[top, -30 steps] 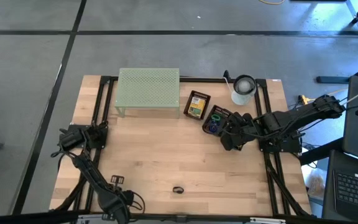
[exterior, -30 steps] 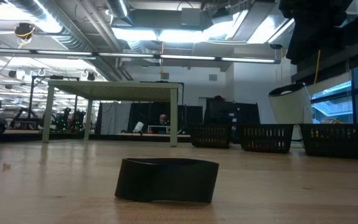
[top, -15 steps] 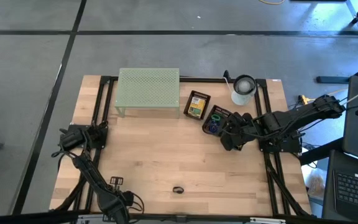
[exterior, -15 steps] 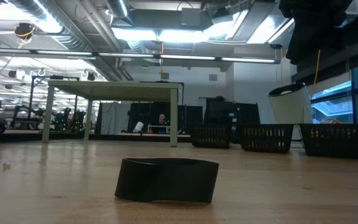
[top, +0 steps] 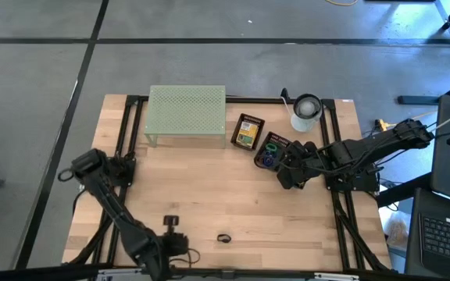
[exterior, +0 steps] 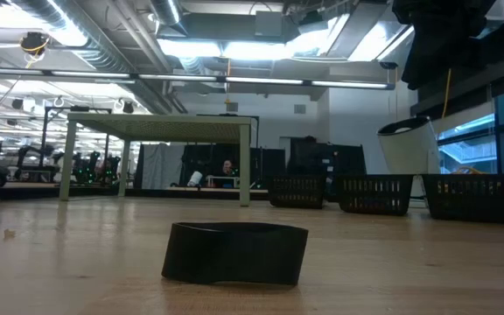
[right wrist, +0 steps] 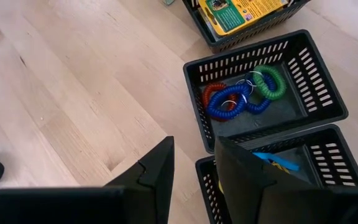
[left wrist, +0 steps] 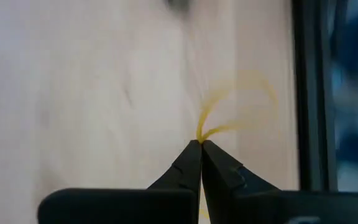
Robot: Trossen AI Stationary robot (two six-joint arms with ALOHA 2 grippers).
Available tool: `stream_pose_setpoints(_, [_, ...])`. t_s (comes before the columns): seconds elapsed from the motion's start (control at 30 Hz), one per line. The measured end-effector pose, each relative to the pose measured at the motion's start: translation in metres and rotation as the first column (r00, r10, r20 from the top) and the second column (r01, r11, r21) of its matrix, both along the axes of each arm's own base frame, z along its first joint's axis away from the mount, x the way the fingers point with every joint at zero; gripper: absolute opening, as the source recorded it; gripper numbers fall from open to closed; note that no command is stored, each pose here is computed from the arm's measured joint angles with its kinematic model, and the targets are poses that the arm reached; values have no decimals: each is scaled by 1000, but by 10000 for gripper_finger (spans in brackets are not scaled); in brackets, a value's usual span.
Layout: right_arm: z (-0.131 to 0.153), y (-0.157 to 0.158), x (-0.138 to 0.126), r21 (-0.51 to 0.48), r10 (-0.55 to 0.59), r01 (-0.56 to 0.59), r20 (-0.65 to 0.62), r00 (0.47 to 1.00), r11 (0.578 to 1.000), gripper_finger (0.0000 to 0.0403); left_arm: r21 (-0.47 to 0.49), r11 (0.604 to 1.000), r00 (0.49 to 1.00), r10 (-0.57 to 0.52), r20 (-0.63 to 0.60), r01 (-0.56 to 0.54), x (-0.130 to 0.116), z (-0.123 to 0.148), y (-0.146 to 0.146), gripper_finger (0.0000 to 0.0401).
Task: Pick & Place Office Desk Supplies
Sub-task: Put the yellow rubber band into the bottom black bin
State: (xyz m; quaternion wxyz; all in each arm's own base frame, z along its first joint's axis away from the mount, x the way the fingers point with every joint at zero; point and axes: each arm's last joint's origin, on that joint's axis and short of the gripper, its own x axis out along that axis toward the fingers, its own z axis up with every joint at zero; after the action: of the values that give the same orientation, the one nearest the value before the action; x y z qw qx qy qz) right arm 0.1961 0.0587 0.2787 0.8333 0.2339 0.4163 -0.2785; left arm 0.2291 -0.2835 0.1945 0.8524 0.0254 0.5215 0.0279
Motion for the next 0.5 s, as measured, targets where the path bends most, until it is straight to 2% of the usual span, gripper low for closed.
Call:
stream_pose_setpoints(0.13, [0,0,0,-1,0,0,1,1000,1000,118,54,999,983,-4,185,-6,10,20,8,2])
stream_pose_setpoints(0.27, [1,0,3,-24,9,-9,30,1000,1000,118,120,992,934,-17,357,-27,25,40,17,2])
stream_pose_setpoints(0.5, [4,6,19,-89,157,-148,102,982,985,118,266,961,837,-86,541,-74,54,66,33,2])
